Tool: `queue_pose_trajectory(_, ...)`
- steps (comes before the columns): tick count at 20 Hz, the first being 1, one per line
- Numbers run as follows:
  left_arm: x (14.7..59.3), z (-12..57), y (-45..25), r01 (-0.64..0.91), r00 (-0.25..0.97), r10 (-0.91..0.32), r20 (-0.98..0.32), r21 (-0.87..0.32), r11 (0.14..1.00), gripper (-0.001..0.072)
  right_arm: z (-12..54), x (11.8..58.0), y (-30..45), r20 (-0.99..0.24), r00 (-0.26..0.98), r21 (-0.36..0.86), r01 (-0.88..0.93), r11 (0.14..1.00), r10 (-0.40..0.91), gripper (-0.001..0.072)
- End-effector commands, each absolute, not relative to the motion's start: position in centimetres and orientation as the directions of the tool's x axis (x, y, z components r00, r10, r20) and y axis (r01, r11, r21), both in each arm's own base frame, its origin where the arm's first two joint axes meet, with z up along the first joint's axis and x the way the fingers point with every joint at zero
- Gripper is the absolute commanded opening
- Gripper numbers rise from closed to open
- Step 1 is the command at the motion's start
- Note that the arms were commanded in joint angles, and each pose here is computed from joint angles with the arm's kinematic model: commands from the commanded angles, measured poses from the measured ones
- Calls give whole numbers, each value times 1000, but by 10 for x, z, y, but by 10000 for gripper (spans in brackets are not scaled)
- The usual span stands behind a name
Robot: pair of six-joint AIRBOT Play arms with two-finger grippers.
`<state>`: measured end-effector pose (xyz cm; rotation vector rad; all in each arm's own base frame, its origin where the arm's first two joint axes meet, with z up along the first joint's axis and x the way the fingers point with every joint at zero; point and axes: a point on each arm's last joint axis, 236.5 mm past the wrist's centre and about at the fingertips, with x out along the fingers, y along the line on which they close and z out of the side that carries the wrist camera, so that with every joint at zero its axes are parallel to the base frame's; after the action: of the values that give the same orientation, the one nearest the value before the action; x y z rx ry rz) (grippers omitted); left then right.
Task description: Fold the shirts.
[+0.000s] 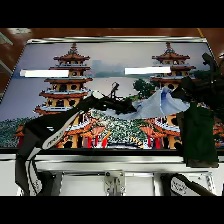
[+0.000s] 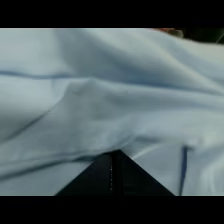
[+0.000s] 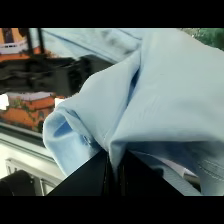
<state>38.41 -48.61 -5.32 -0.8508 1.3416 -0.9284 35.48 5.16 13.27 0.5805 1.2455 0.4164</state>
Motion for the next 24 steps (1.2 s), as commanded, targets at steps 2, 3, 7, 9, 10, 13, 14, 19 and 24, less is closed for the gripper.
queue_pose_trajectory(2,365,-56,-549,-48,-13,-954,-298,-953,298,38,151,332,57,-764,265,615,21,789,589,60)
queue_pose_trajectory(3,364,-51,-557,-61,-15,-963,-269,-961,270,38,152,331,59,-764,262,616,23,788,589,60)
queue_pose_trajectory(7,381,-28,-542,84,-5,-958,-286,-955,285,34,145,341,70,-788,279,568,-11,823,548,60)
queue_pose_trajectory(9,404,-28,-501,225,15,-907,-422,-882,414,34,143,349,86,-790,289,550,-56,833,541,60)
queue_pose_trajectory(10,418,-29,-470,277,34,-862,-506,-824,494,34,140,353,97,-786,282,553,-76,830,550,60)
queue_pose_trajectory(13,464,-9,-366,386,135,-723,-677,-636,668,34,122,374,132,-776,270,559,-123,820,570,60)
queue_pose_trajectory(14,479,8,-330,392,186,-691,-698,-592,704,34,112,384,149,-768,268,567,-140,812,582,60)
queue_pose_trajectory(19,523,123,-205,347,460,-633,-622,-530,773,35,44,421,260,-696,219,667,-156,728,684,60)
queue_pose_trajectory(24,513,217,-134,336,637,-568,-521,-477,813,36,6,444,347,-523,248,836,-39,547,816,60)
